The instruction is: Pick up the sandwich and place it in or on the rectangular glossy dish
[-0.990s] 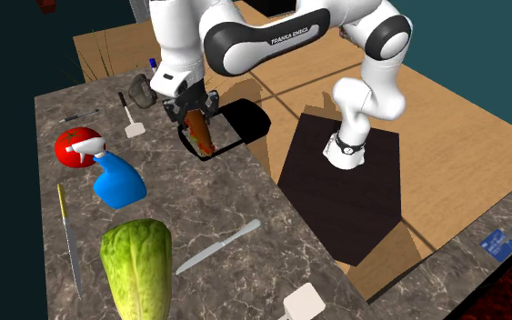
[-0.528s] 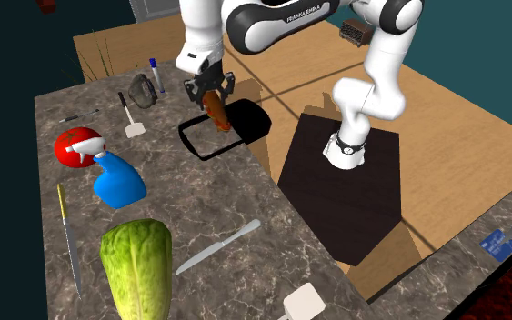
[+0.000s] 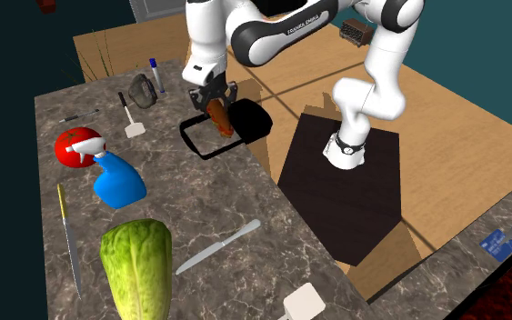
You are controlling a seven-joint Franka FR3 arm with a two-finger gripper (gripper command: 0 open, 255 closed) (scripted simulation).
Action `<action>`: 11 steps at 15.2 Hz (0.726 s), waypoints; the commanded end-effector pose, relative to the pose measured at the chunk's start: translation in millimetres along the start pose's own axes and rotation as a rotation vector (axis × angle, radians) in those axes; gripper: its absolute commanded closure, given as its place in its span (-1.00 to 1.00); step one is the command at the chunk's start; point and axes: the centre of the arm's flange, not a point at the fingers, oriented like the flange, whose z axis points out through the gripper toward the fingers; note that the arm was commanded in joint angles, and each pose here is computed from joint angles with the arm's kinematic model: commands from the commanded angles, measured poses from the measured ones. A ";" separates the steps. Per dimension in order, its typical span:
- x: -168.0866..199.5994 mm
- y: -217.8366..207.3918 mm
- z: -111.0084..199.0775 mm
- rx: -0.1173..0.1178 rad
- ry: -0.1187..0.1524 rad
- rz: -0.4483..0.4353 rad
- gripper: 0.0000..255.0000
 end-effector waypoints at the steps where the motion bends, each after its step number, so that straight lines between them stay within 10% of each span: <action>1: 1.2 -0.1 11.0 -0.001 0.000 0.000 1.00; 11: 3.0 -0.5 31.7 -0.001 0.000 0.000 1.00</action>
